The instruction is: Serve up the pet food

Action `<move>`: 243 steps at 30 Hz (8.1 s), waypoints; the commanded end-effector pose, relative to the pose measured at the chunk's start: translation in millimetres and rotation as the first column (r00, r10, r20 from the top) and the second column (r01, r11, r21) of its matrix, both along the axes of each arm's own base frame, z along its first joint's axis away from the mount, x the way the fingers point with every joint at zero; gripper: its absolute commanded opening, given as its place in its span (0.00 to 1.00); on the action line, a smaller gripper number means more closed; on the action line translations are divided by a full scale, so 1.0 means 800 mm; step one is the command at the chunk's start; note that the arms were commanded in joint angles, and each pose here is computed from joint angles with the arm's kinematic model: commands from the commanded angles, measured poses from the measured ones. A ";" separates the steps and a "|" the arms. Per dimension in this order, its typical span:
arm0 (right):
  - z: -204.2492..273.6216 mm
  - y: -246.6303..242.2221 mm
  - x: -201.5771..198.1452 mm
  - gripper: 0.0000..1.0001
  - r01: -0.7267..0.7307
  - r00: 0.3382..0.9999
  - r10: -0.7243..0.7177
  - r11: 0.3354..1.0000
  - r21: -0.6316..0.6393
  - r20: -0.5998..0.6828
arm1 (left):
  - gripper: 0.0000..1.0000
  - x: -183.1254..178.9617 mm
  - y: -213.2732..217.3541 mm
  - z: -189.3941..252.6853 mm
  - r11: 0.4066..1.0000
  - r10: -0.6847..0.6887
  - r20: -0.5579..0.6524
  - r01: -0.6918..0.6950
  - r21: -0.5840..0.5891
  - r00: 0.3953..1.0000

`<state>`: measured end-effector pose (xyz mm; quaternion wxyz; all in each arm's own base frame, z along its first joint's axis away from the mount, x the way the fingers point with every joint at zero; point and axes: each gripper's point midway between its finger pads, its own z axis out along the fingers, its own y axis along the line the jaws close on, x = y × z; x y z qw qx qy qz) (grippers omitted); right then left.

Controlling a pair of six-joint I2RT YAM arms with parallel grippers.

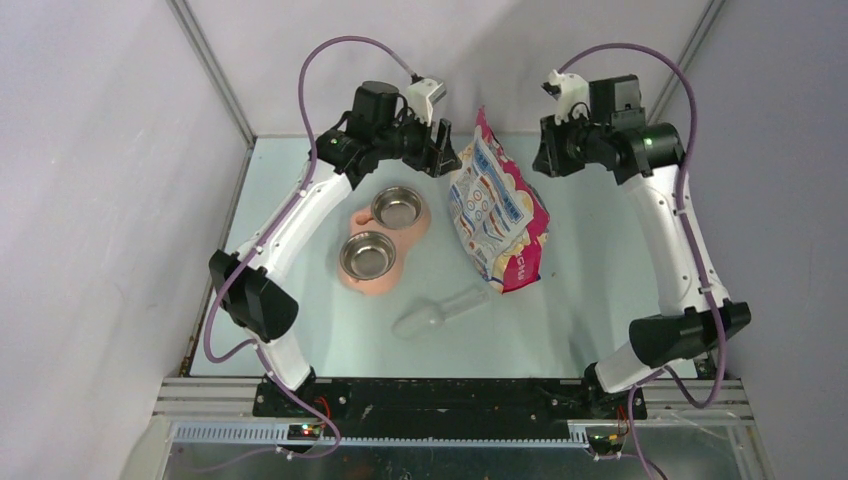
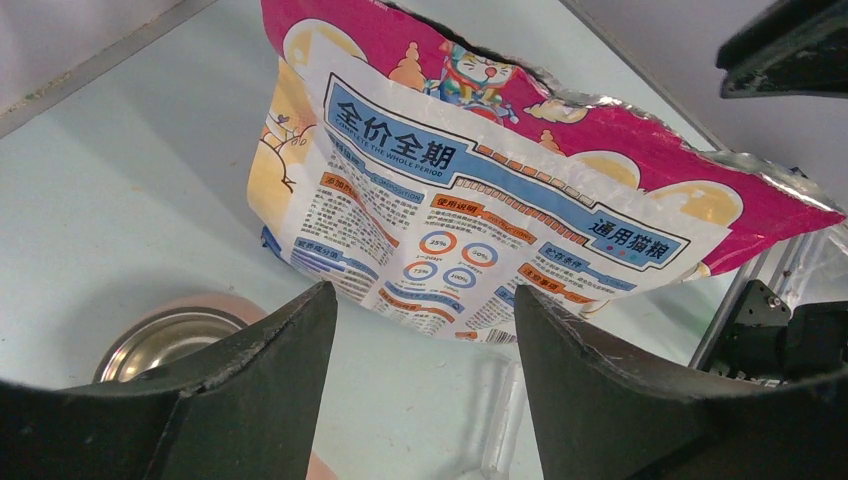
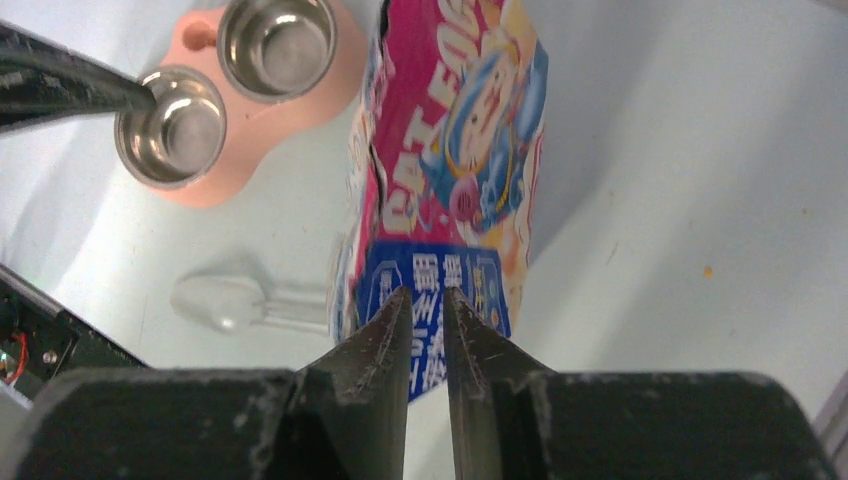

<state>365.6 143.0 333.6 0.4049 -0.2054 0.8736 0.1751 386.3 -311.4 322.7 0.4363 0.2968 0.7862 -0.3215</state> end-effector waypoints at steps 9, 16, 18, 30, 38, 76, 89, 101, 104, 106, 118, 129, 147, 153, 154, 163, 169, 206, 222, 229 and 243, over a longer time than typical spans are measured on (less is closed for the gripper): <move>0.014 -0.023 -0.067 0.32 -0.060 0.997 0.064 0.994 0.095 -0.040 | 0.73 -0.005 -0.003 0.017 1.000 -0.011 0.038 0.012 -0.015 0.999; 0.008 -0.014 -0.087 0.33 -0.115 0.989 0.130 0.978 0.173 -0.077 | 0.73 -0.007 -0.007 0.019 1.000 -0.024 0.045 0.025 -0.014 0.999; 0.010 -0.011 -0.086 0.33 -0.126 0.987 0.141 0.975 0.180 -0.073 | 0.73 -0.008 -0.007 0.018 1.000 -0.027 0.046 0.028 -0.010 0.999; -0.013 -0.020 -0.057 0.28 -0.063 0.993 0.069 0.995 0.072 -0.091 | 0.73 -0.025 -0.019 0.023 0.992 -0.126 0.090 0.126 0.005 0.988; -0.013 -0.007 -0.063 0.28 -0.097 0.990 0.103 0.993 0.073 -0.097 | 0.73 -0.040 -0.045 0.024 0.978 -0.207 0.138 0.205 0.032 0.969; -0.064 0.057 -0.024 0.21 -0.046 0.940 0.109 0.979 0.198 -0.324 | 0.64 -0.043 -0.140 0.002 0.965 -0.061 -0.174 0.013 -0.263 0.983; -0.070 0.049 0.011 0.37 0.033 0.970 -0.019 0.998 0.055 -0.241 | 0.67 -0.038 -0.059 0.003 0.992 0.007 -0.069 -0.016 -0.126 0.998; -0.074 0.089 0.123 0.38 0.040 0.994 -0.041 0.999 -0.017 -0.100 | 0.68 -0.062 -0.008 -0.008 0.996 -0.085 0.121 0.084 0.012 0.989; -0.067 0.090 0.124 0.36 0.041 0.996 -0.042 0.999 -0.015 -0.082 | 0.70 -0.066 -0.014 0.021 0.981 -0.191 0.341 0.173 0.083 0.920; -0.062 0.086 0.117 0.37 0.038 0.996 -0.040 0.999 -0.021 -0.075 | 0.72 -0.068 -0.020 0.032 0.955 -0.291 0.514 0.210 0.211 0.807; -0.042 0.050 0.016 0.40 -0.031 0.987 0.036 0.999 0.037 -0.158 | 0.85 -0.044 -0.059 0.059 0.839 -0.544 0.780 0.209 0.503 0.309; -0.046 0.051 -0.020 0.03 -0.073 0.976 0.093 0.992 0.105 -0.196 | 0.88 -0.031 -0.124 0.035 0.770 -0.627 0.751 0.307 0.560 0.204; -0.049 0.000 0.015 0.04 0.132 0.971 -0.107 0.985 0.107 -0.215 | 0.82 -0.029 -0.127 -0.008 0.698 -0.707 0.690 0.315 0.643 0.158; -0.049 0.012 0.010 0.03 0.092 0.974 -0.065 0.988 0.121 -0.215 | 0.82 -0.035 -0.129 -0.029 0.647 -0.752 0.643 0.345 0.680 0.145; -0.048 0.014 0.009 0.03 0.085 0.976 -0.058 0.989 0.122 -0.211 | 0.82 -0.038 -0.127 -0.035 0.627 -0.769 0.625 0.350 0.697 0.134; -0.046 0.012 0.013 0.02 0.092 0.979 -0.072 0.991 0.096 -0.191 | 0.42 -0.047 -0.104 -0.063 0.447 -0.887 0.460 0.319 0.836 0.036; -0.039 0.000 0.046 0.00 0.168 0.978 -0.161 0.985 0.043 -0.130 | 0.02 -0.017 -0.089 -0.046 0.454 -0.891 0.444 0.196 0.869 0.091; -0.030 0.009 0.097 0.33 0.180 0.982 -0.178 0.983 0.026 -0.063 | 0.70 0.054 -0.076 0.050 0.934 0.288 -0.112 -0.305 -0.188 0.951; -0.004 -0.027 0.124 0.00 0.354 0.934 -0.350 0.934 -0.050 0.077 | 0.02 0.090 -0.058 0.003 0.905 0.411 -0.085 -0.417 -0.078 0.908; 0.060 -0.062 0.121 0.00 0.481 0.861 -0.485 0.874 0.061 0.156 | 0.00 0.137 -0.017 0.059 0.911 0.411 0.211 -0.408 -0.060 0.887; 0.039 -0.022 0.077 0.11 0.303 0.949 -0.306 0.952 0.048 0.074 | 0.31 0.057 -0.096 0.181 0.931 -0.020 0.325 0.137 -0.340 0.945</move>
